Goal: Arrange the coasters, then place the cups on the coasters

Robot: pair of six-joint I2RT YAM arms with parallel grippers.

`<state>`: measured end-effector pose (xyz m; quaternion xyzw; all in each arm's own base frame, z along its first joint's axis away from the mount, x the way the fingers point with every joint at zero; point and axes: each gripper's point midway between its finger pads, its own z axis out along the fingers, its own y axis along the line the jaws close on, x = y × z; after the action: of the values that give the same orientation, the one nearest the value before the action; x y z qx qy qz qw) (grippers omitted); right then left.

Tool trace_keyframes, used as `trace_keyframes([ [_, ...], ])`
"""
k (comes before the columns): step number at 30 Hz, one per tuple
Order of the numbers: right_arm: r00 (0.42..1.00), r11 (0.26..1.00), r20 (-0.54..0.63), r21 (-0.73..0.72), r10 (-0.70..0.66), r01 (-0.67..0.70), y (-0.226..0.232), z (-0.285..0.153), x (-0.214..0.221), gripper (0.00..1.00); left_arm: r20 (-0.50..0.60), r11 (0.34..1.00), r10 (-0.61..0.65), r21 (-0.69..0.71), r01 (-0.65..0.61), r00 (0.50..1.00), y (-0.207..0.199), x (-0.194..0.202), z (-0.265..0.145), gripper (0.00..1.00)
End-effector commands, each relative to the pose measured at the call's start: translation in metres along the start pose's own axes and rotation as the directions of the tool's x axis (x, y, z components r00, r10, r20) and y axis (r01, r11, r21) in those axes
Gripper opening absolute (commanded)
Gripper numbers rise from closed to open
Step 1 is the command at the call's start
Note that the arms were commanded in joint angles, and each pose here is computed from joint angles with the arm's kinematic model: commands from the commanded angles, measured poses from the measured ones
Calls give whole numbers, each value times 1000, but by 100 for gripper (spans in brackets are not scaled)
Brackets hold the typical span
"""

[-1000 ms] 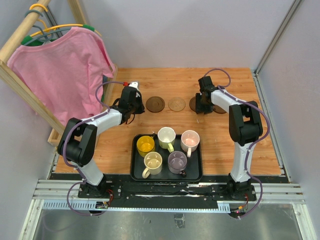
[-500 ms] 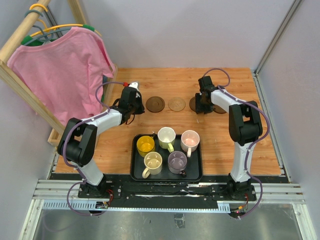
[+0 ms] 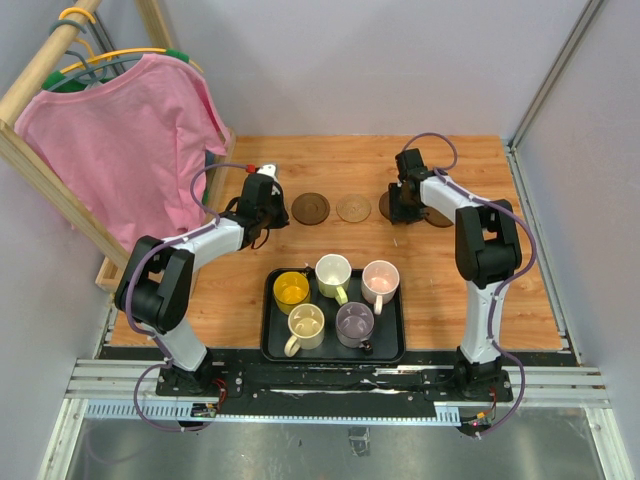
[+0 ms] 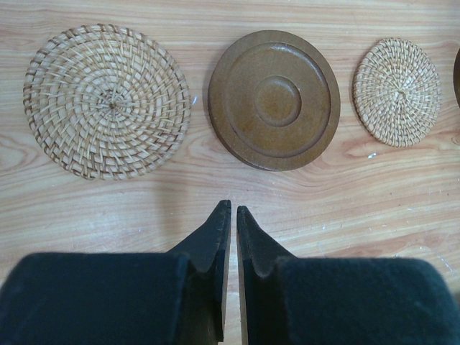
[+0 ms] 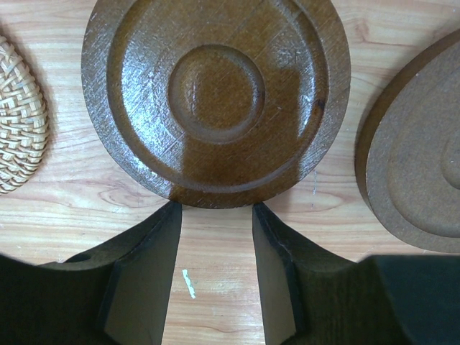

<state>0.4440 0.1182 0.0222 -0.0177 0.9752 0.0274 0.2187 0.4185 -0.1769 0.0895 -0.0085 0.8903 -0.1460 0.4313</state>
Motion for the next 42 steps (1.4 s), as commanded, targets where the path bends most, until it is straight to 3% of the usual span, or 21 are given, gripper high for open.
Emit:
trace_keyframes([
  [1, 997, 999, -78, -41, -27, 24, 10, 6, 26, 45, 48, 1000, -11, 6, 11, 999, -3, -14, -7, 12],
  [10, 999, 995, -19, -92, -47, 46, 17, -42, 33, 48, 79, 1000, -7, 8, 6, 997, -5, -25, -18, 12],
  [17, 990, 995, 128, -78, -50, 61, 9, -102, 19, 51, 146, 1000, -3, -1, 3, 989, -3, -43, -42, 12],
  [23, 966, 999, 256, 36, -37, 29, -19, -138, 18, 52, 199, 999, -34, 12, 32, 979, 1, -40, -67, 12],
  [26, 963, 995, 267, 89, 20, -45, -42, -142, 23, 52, 216, 998, -53, 42, 45, 975, 1, -32, -78, 12],
  [33, 952, 967, 192, 45, 239, -252, -82, -122, 52, 47, 234, 995, -80, 77, 64, 969, 7, -7, -95, 11],
  [42, 950, 950, 163, 122, 266, -286, -106, -108, 61, 46, 232, 995, -100, 6, 102, 968, 26, 11, -93, 12],
])
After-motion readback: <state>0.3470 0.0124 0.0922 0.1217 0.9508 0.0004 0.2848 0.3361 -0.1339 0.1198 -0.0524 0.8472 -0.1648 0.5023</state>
